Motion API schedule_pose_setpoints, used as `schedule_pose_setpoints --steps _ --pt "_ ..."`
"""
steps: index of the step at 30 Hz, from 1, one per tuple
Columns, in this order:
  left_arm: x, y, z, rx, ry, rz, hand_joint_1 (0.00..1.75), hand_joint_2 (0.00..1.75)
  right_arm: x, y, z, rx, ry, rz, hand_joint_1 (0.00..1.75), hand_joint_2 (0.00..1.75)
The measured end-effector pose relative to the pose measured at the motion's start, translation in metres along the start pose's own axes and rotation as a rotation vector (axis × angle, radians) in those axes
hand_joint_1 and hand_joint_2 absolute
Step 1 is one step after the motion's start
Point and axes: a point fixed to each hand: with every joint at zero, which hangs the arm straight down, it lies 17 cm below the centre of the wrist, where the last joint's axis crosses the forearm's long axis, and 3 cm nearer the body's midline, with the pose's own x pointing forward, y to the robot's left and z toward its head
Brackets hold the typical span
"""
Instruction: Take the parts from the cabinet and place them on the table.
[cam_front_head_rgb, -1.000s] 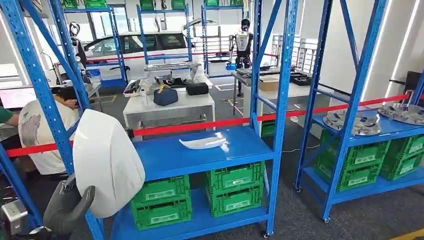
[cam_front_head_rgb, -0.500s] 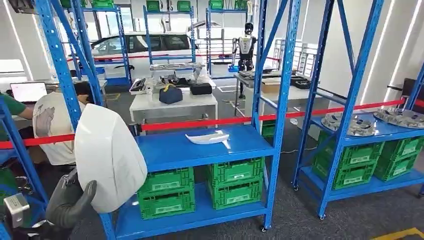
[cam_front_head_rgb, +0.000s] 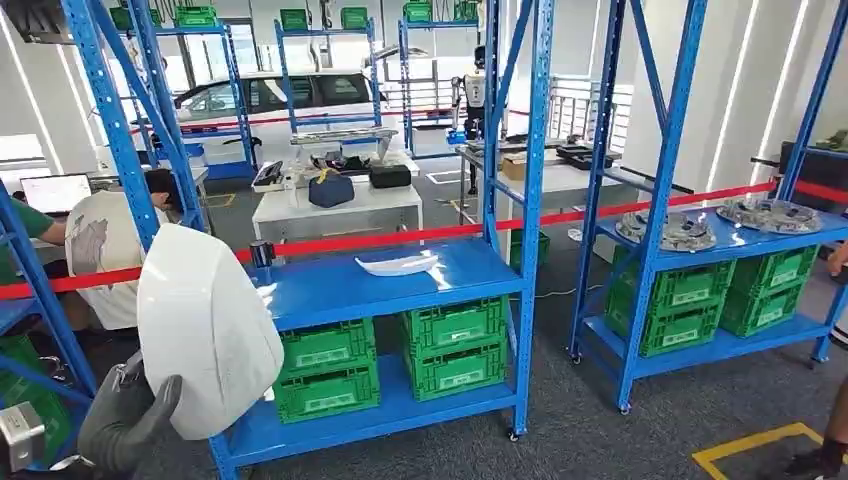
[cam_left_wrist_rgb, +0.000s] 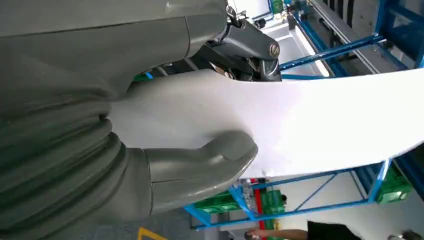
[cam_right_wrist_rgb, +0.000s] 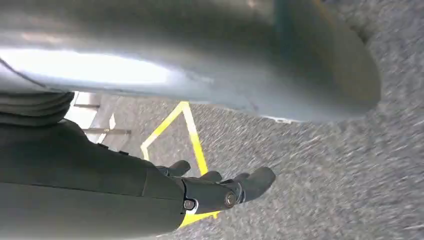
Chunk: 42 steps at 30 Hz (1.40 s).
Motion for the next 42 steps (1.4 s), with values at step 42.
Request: schedule_pose_setpoints --steps 42 --pt "0.012 0.025 0.040 0.051 0.028 -0.077 1.75 1.75 0.016 0.020 0.005 0.107 -0.114 0.061 0.00 0.00"
